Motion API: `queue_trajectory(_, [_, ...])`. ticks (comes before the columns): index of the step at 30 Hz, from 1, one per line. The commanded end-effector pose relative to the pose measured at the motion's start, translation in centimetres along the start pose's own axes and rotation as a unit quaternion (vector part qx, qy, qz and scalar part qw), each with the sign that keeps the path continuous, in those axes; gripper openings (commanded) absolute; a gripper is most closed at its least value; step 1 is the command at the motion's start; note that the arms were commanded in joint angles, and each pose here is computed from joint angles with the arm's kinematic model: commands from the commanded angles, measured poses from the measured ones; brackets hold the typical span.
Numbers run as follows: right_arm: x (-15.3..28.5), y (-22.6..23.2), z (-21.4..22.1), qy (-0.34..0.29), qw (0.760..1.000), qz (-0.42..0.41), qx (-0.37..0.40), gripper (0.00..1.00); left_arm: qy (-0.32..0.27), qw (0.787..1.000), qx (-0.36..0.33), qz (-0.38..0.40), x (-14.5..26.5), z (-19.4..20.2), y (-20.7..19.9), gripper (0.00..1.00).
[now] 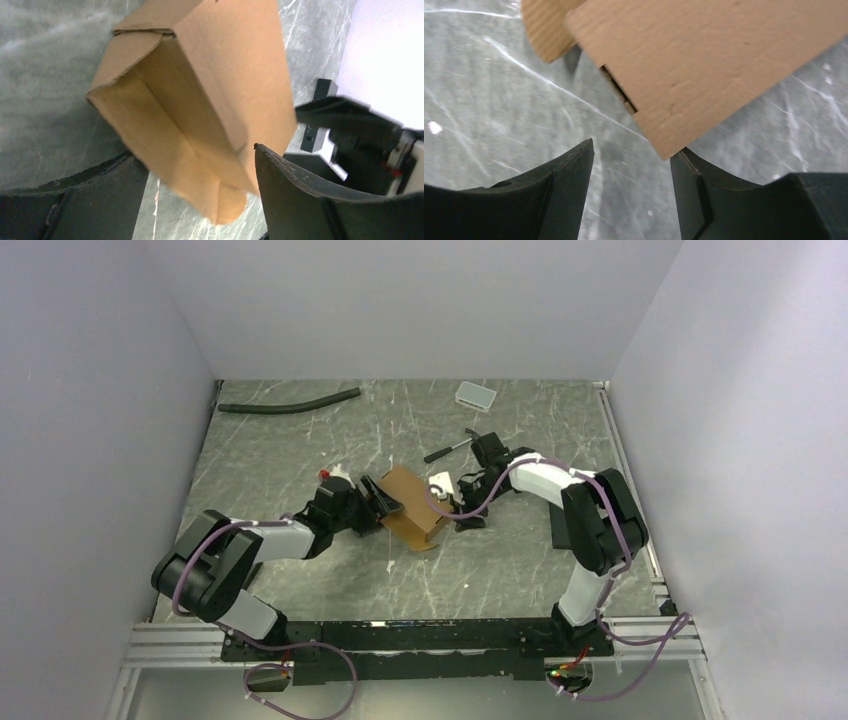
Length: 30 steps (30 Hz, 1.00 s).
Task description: Fold the paper box
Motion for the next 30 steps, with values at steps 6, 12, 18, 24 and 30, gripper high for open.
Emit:
queue_trajectory(6, [1.2,2.6,-2.9,0.017,1.000,0.025,0.006,0.67,-0.010,1.000,-0.013,0.025,-0.1,-4.3,-1.2,0.80])
queue_trajectory(12, [4.1,1.6,-3.3,0.016,0.997,0.075,0.004,0.71,0.019,0.996,-0.062,-0.061,2.6,-5.0,-0.1,0.81])
queue_trajectory(18, [4.8,1.7,-5.6,-0.033,0.992,0.058,0.109,0.83,0.022,0.981,-0.193,0.007,7.7,-4.3,-2.8,0.81])
queue_trajectory(24, [1.9,0.2,-7.8,-0.043,0.987,0.010,0.152,0.80,0.003,0.899,-0.416,0.140,9.9,0.8,-6.7,0.80])
queue_trajectory(30, [0.7,-0.3,-8.2,-0.056,0.989,0.005,0.137,0.76,-0.071,0.820,-0.533,0.198,10.3,4.3,-4.9,0.78])
Point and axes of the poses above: each gripper's point midway between its finger pads, its own x axis back along the fingers, its own y axis along the line the jaws close on, z = x × y, the point moved 9 cm from there along x, back along the fingers, and after that the axes turned 2 degrees about x, right-handed, at the moved point
